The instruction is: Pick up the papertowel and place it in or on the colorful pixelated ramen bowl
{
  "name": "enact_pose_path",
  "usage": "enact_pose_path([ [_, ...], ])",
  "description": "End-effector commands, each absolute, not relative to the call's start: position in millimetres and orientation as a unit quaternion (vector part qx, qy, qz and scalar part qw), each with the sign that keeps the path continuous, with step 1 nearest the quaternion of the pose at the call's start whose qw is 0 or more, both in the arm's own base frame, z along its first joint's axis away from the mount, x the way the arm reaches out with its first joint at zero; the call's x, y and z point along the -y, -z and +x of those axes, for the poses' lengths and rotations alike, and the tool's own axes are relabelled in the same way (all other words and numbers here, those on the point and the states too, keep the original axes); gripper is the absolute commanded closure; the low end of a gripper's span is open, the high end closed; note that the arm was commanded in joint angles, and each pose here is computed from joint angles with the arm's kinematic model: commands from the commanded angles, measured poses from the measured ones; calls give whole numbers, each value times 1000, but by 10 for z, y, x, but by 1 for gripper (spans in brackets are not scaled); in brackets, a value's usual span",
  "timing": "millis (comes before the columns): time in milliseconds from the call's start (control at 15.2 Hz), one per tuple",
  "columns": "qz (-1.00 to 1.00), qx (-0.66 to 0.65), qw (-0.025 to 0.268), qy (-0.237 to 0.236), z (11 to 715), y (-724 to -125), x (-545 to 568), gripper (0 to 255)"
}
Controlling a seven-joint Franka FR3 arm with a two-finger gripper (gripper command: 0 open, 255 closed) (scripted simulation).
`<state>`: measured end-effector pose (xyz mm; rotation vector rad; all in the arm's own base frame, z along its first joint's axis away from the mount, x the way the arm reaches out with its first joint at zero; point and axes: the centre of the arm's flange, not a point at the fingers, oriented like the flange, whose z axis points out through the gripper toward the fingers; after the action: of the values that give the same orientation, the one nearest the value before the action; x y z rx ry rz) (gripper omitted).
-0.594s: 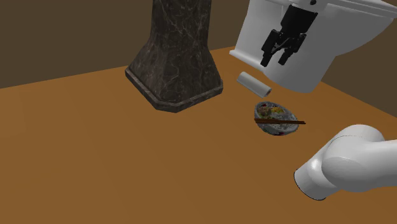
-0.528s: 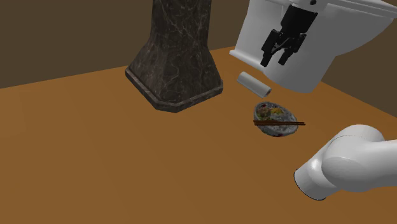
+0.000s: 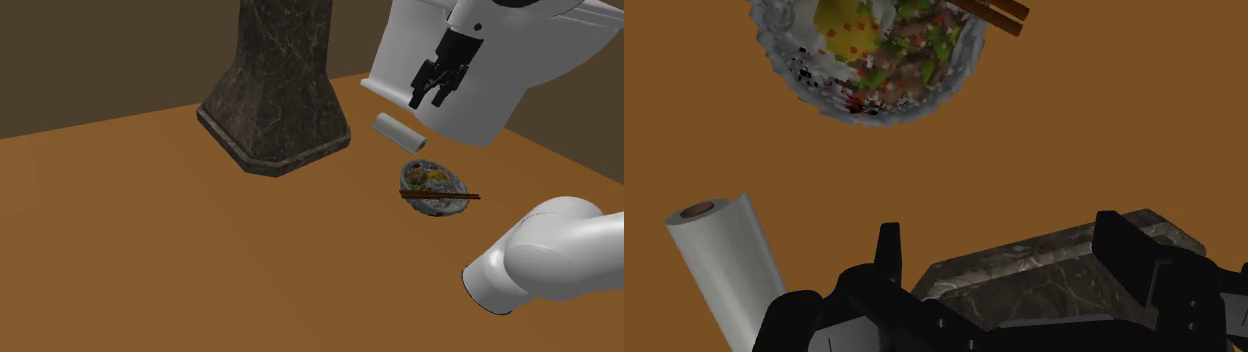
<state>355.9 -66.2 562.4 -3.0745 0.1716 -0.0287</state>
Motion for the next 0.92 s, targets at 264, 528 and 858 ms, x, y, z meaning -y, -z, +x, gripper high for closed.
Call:
enact_pose_path([
  [264,-998,-40,48,7,3869,-5217,1361,0],
  [528,-998,-30,59,6,4089,-4946,1798,0],
  [858,-997,-17,73,4,4375,-4594,2329,0],
])
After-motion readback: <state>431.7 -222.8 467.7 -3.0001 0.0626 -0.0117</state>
